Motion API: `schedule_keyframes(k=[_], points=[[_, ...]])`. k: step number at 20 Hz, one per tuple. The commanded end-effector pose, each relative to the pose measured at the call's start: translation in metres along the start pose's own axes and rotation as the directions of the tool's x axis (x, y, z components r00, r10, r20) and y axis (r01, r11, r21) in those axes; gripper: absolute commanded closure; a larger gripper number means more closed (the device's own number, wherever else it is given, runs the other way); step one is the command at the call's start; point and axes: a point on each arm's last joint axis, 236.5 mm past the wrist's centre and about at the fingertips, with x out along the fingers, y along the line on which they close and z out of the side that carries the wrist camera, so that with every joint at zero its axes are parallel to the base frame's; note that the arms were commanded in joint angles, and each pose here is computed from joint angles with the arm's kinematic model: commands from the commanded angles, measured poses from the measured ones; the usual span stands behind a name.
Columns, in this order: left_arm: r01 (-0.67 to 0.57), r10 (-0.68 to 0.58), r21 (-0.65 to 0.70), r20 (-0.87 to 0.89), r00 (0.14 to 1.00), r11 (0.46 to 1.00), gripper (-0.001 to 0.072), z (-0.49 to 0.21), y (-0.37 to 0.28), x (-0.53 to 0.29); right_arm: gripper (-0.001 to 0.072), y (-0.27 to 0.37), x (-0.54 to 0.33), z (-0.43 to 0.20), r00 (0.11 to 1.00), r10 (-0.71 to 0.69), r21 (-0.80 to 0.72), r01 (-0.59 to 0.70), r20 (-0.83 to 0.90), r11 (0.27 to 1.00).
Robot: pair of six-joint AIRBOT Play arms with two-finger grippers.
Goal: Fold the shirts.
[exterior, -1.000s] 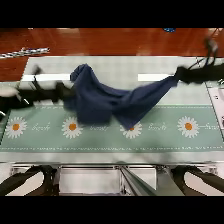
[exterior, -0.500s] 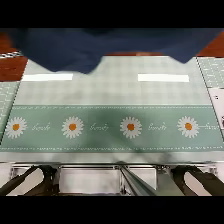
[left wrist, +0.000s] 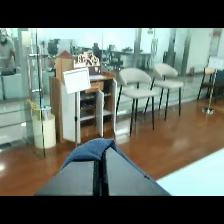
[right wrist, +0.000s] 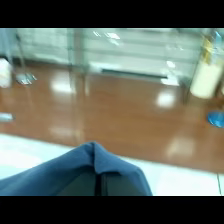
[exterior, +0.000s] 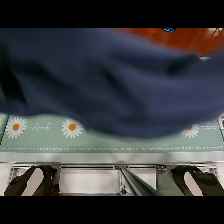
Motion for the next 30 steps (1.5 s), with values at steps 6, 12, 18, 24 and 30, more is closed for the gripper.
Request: schedule_keyframes(k=[6,12,18,24,30], points=[[-0.491,0.426,-0.008,-0.484,0.764,0.871,0.0688,-0.163,0.114,-0.058,0.0688,-0.014,0.03,-0.147,0.891,0.016,0.149,0.057,-0.453,0.987],[-0.553,0.22,-0.244,-0.734,0.642,0.797,0.0688,-0.366,0.192,0.014,0.0688,-0.044,0.159,-0.266,0.814,0.092,0.315,0.116,-0.574,0.942],[-0.588,0.027,-0.447,-0.781,0.624,0.674,0.0687,-0.522,0.249,0.105,0.0687,-0.081,0.316,-0.348,0.801,0.157,0.481,0.178,-0.578,0.859],[-0.577,-0.195,-0.633,-0.743,0.64,0.516,0.0687,-0.592,0.247,0.166,0.0607,-0.099,0.418,-0.418,0.735,0.245,0.588,0.25,-0.632,0.77],[-0.662,-0.363,-0.577,-0.816,0.449,0.479,0.0201,-0.576,0.253,0.1,0.0297,-0.138,0.412,-0.357,0.74,0.264,0.595,0.222,-0.618,0.772]])
